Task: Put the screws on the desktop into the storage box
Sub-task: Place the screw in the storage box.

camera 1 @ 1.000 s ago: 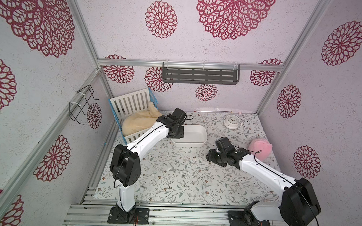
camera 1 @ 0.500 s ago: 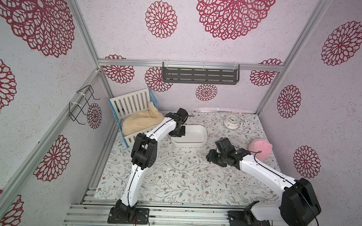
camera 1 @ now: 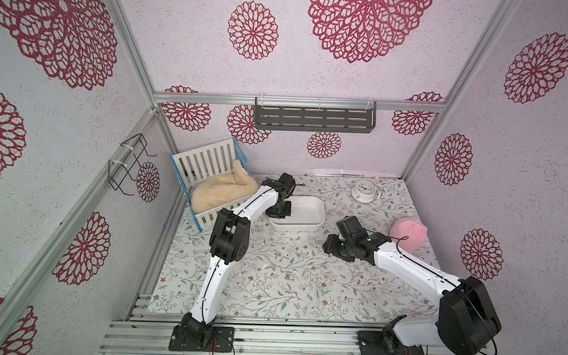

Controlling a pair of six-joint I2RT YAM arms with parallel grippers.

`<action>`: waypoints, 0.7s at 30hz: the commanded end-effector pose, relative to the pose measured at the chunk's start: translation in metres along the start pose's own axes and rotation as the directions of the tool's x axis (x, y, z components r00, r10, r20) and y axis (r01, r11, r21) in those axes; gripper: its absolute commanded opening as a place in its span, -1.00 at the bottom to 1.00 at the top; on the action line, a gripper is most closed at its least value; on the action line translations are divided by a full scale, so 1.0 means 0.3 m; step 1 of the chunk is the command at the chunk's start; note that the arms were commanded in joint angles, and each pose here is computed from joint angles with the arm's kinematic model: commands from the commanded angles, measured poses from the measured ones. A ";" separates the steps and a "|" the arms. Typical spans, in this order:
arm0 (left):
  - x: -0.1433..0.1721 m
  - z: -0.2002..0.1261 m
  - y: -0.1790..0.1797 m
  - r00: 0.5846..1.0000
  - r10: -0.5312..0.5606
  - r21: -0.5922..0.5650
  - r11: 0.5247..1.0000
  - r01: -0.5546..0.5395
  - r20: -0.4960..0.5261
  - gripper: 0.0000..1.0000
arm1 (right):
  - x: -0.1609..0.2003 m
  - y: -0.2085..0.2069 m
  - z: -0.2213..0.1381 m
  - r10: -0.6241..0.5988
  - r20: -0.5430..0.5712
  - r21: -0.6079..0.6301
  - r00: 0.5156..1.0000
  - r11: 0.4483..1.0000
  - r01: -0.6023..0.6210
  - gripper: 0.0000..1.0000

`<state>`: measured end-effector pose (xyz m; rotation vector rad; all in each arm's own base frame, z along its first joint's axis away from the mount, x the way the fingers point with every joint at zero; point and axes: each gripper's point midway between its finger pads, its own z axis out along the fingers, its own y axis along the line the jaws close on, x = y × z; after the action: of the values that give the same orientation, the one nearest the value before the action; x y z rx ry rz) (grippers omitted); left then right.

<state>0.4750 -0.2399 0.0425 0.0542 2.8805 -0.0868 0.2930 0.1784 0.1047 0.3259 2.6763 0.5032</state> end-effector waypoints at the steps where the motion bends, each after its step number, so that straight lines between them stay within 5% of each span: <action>1: 0.008 0.007 0.000 1.000 0.009 0.006 1.000 -0.009 -0.019 -0.80 | -0.028 0.018 -0.005 -0.005 0.027 -0.018 1.000 1.000 0.005 0.18; 10: -0.028 -0.094 -0.002 0.999 0.016 0.020 1.000 -0.017 0.041 -0.37 | -0.035 0.021 -0.020 -0.004 0.034 -0.016 0.999 1.000 0.004 0.34; 21: -0.064 -0.523 0.019 0.969 -0.014 0.098 0.995 -0.010 0.246 -0.19 | -0.031 0.012 -0.059 0.011 0.048 -0.005 0.999 1.000 -0.011 0.26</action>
<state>0.4675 -0.2359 0.1557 0.0647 2.6916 -0.2024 0.2891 0.1750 0.1049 0.3319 2.6889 0.4844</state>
